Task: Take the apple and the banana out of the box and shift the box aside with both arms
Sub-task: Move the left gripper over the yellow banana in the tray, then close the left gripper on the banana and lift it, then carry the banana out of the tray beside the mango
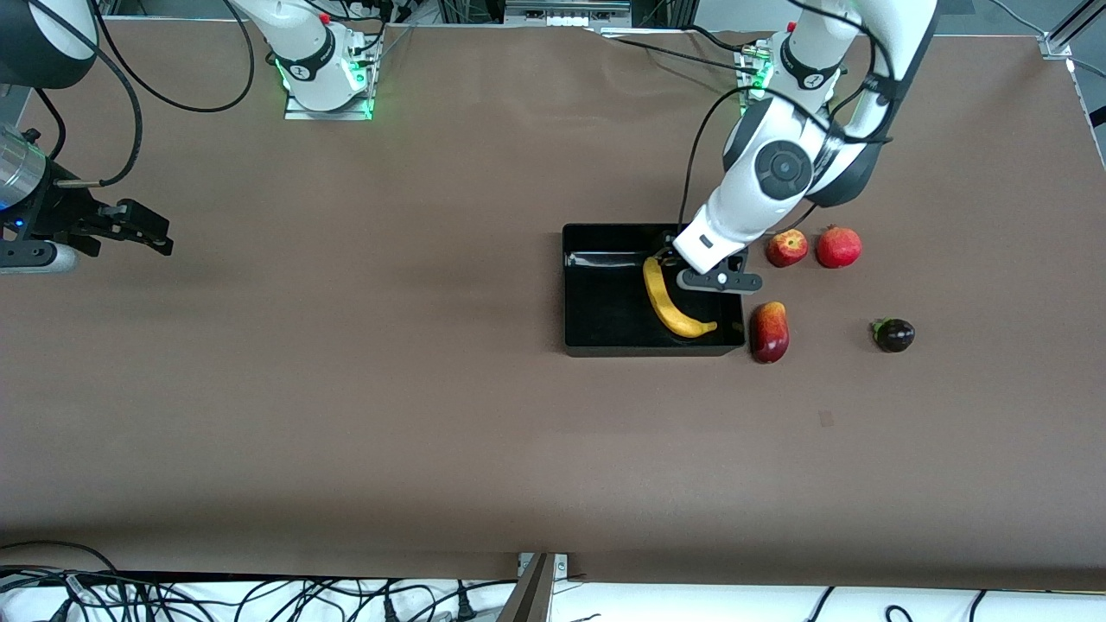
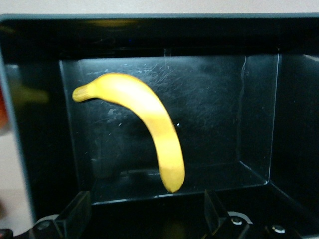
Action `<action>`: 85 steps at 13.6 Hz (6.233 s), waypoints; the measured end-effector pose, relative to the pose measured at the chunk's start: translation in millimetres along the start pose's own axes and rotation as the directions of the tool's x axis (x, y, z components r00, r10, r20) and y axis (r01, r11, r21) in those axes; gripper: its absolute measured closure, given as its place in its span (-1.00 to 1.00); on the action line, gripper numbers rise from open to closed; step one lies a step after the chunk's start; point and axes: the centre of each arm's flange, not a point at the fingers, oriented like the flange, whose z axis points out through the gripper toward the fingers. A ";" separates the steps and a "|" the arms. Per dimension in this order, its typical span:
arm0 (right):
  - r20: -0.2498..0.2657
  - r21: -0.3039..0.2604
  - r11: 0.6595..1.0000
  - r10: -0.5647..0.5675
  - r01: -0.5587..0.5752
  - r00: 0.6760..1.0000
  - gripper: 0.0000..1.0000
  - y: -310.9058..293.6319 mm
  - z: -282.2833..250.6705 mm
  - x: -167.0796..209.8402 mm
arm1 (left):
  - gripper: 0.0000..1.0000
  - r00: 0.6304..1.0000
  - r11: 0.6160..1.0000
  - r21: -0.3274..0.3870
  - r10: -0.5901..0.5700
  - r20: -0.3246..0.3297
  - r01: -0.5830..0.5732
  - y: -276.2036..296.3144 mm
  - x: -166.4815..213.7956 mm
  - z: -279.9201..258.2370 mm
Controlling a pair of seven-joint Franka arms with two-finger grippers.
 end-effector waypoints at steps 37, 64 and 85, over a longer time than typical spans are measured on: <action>0.005 0.000 1.000 0.003 -0.003 1.000 -1.00 1.7 2.3 0.6 | -0.39 0.980 0.994 0.000 0.104 0.172 -0.105 14.8 23.4 136.4; 0.011 0.002 1.000 -0.016 0.015 1.000 -1.00 -8.9 4.7 1.3 | 1.00 0.975 0.981 -0.044 0.191 0.114 -0.187 -86.6 46.9 -99.0; 0.021 0.192 0.975 0.107 -0.109 0.994 -1.00 -503.7 221.7 -20.0 | -0.44 0.966 0.967 -0.020 0.253 0.044 -0.253 -323.3 105.1 25.2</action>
